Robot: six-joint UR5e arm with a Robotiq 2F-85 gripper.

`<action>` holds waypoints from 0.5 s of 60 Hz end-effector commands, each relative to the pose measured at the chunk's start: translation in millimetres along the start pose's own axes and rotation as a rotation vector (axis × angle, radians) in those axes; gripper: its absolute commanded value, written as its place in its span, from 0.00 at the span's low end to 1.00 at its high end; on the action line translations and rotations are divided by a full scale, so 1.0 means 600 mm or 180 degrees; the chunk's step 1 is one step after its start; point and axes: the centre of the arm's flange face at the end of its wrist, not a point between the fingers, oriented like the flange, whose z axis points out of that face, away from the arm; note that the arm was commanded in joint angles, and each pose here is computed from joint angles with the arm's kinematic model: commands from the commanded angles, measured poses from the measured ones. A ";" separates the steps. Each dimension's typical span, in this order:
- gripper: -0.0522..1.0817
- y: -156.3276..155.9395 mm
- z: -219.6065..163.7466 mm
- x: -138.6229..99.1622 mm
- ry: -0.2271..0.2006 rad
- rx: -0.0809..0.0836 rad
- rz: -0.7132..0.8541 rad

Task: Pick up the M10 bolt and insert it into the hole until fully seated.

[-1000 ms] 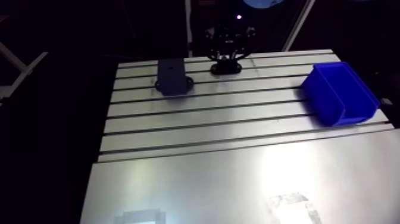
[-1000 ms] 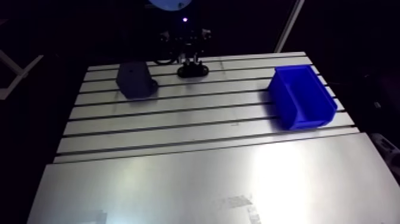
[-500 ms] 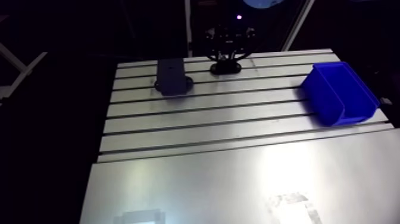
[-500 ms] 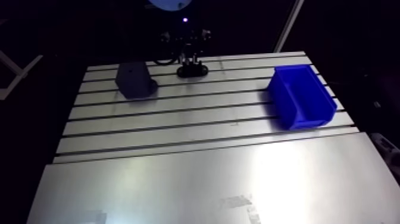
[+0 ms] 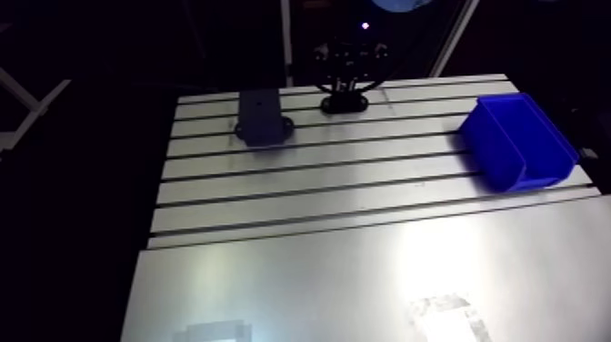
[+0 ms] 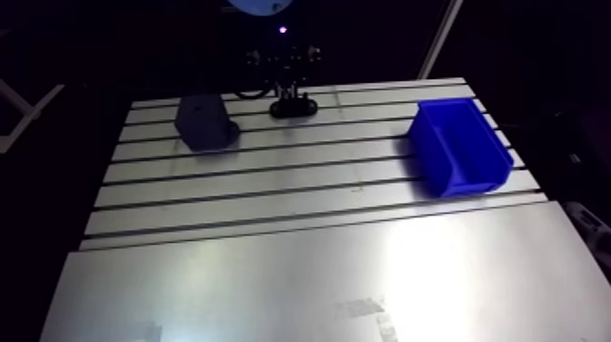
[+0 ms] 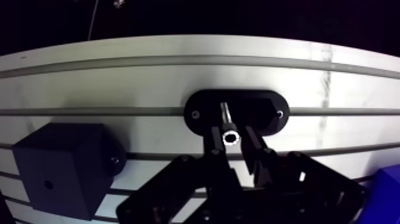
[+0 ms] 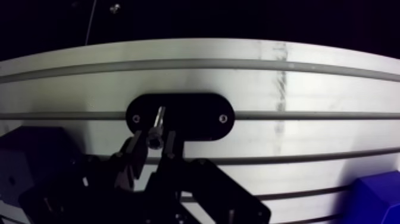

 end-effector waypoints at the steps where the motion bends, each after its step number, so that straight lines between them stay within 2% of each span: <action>1: 0.68 -0.001 0.000 0.000 -0.0001 0.0001 -0.0002; 20: 0.71 -0.001 0.001 0.000 -0.0005 0.0007 -0.0015; 30: 0.78 -0.005 0.001 0.001 0.0000 0.0007 -0.0055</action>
